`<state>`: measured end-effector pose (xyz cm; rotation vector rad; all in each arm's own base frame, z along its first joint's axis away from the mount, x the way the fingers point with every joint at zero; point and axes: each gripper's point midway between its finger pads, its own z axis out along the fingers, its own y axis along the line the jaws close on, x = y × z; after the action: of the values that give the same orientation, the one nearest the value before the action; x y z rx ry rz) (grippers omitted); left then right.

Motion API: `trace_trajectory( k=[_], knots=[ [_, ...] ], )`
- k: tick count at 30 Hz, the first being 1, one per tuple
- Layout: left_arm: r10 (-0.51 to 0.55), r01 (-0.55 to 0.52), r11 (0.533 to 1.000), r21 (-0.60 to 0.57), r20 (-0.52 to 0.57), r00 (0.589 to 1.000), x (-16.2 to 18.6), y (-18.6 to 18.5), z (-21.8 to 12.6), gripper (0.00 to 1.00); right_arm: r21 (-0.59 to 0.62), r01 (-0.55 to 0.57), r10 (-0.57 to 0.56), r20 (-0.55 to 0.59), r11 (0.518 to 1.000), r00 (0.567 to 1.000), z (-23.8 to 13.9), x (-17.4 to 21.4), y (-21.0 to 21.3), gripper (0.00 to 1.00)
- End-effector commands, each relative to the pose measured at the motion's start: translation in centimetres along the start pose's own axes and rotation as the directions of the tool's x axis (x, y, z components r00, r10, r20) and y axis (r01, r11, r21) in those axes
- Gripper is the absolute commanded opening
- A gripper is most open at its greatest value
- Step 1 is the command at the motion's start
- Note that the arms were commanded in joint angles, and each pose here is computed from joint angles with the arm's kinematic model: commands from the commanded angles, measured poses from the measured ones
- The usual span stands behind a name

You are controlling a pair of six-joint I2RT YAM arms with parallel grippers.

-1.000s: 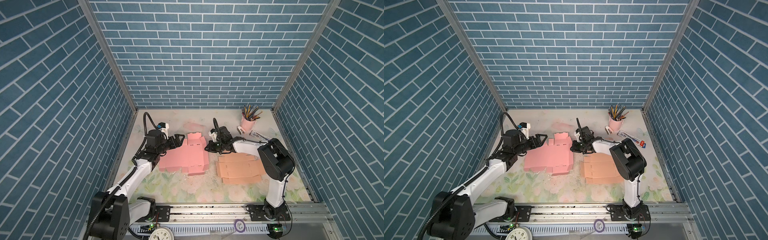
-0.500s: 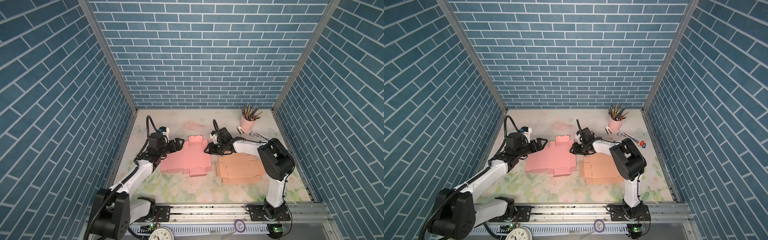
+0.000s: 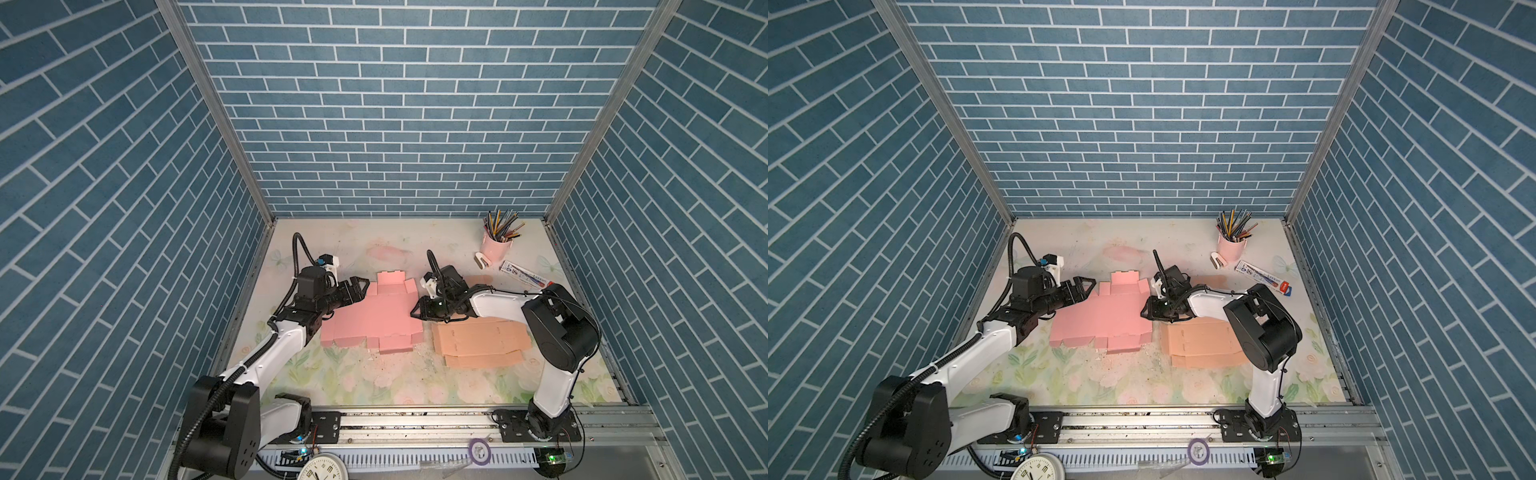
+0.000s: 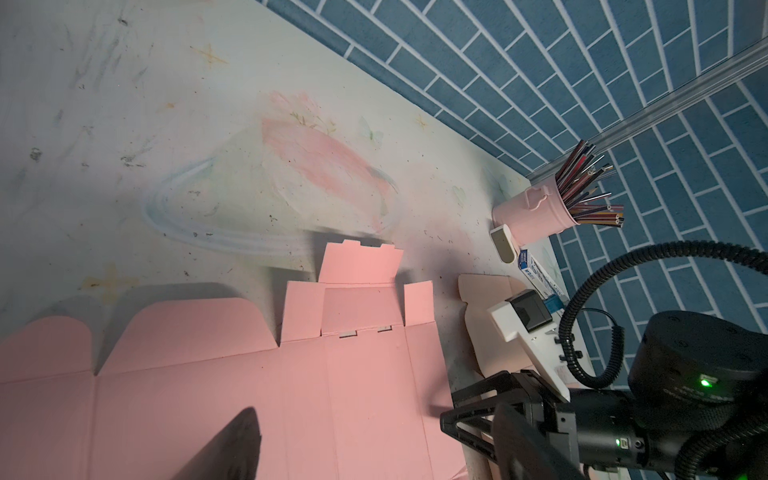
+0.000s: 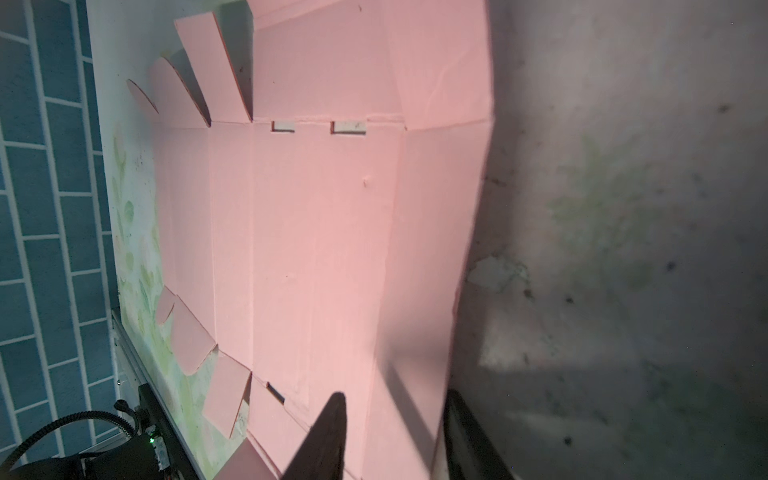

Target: Fold the paper box

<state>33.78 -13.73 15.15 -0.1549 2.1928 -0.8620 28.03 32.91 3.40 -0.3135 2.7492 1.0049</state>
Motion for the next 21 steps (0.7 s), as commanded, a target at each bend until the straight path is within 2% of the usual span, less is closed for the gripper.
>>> trace_trajectory(
  k=[1, 13, 21],
  knots=[
    [-0.001, 0.001, 1.000, 0.020, 0.000, 1.000, 0.1, -0.3, 0.2, 0.88, 0.007, -0.025, 0.025, -0.010, 1.000, 1.000, 0.4, 0.3, -0.2, 0.35],
    [0.000, -0.001, 0.999, 0.042, 0.009, 1.000, 0.0, -0.8, -0.1, 0.88, -0.009, -0.003, 0.003, 0.015, 1.000, 1.000, 0.8, -1.2, 0.5, 0.15],
    [0.000, -0.001, 0.999, 0.050, 0.015, 1.000, -0.6, -1.2, -0.1, 0.88, 0.058, 0.044, -0.046, 0.025, 0.997, 0.999, 0.3, -2.4, 0.4, 0.10]
  ],
)
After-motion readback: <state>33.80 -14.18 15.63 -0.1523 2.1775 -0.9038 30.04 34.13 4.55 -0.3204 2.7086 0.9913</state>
